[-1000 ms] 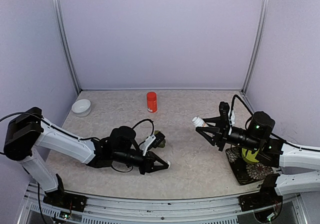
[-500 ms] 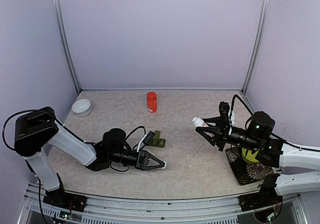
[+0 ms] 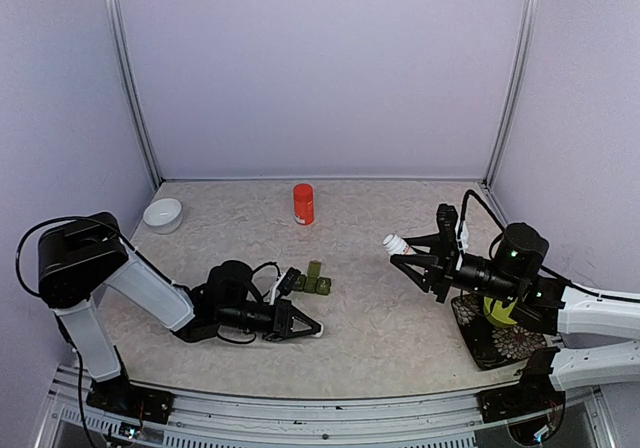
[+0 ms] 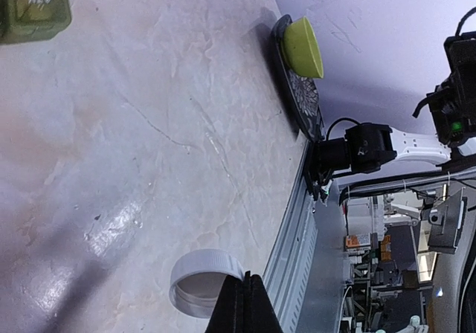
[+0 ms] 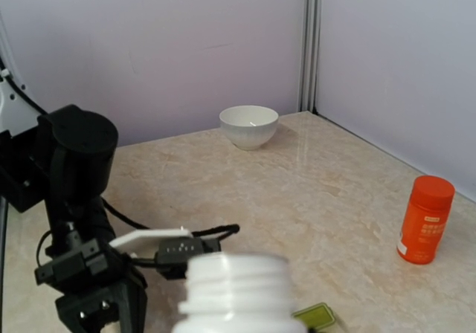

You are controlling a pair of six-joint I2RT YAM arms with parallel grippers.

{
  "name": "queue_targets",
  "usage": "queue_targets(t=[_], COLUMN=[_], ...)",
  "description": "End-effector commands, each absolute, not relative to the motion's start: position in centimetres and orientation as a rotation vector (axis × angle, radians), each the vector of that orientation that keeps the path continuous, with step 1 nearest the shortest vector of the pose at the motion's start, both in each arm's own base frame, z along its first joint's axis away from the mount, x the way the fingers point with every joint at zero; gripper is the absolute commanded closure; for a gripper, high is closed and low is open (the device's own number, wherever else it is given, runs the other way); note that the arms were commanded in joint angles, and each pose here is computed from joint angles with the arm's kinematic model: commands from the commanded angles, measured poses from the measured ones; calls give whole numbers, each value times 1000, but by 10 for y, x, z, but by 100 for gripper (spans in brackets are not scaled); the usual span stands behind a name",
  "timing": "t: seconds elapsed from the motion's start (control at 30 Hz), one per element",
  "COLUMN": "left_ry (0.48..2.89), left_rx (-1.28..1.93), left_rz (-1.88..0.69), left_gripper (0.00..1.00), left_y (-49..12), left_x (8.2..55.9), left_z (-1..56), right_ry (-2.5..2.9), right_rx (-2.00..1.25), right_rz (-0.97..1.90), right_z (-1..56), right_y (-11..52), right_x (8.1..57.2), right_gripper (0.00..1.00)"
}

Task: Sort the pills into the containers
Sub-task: Pick up the lid of the pill bottle from the corner of the board.

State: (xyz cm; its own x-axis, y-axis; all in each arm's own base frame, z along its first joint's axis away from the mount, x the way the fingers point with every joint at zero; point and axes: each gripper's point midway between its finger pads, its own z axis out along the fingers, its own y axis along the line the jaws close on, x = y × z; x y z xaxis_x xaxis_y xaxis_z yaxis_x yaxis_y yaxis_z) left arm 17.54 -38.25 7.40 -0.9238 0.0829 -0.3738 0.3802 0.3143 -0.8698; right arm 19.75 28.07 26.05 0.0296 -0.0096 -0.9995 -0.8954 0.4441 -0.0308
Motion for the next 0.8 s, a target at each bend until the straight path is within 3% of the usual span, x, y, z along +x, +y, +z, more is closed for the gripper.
queue_targets(t=[0.0,0.4,0.77], left_ry=[2410,2251,1893], left_rx=[349,430,407], left_rz=[-1604,-1713,-1867], left_gripper=[100,100,99], left_y=[-379,-382,-367], left_x=[180,177,206], left_z=[57,91,175], right_ry=[1356,1353,1353], right_rx=[-866,-869,-876], right_rz=[843,848,849], right_z=[264,265,265], right_y=[278,280,281], right_x=[199,199,199], right_gripper=[100,100,100])
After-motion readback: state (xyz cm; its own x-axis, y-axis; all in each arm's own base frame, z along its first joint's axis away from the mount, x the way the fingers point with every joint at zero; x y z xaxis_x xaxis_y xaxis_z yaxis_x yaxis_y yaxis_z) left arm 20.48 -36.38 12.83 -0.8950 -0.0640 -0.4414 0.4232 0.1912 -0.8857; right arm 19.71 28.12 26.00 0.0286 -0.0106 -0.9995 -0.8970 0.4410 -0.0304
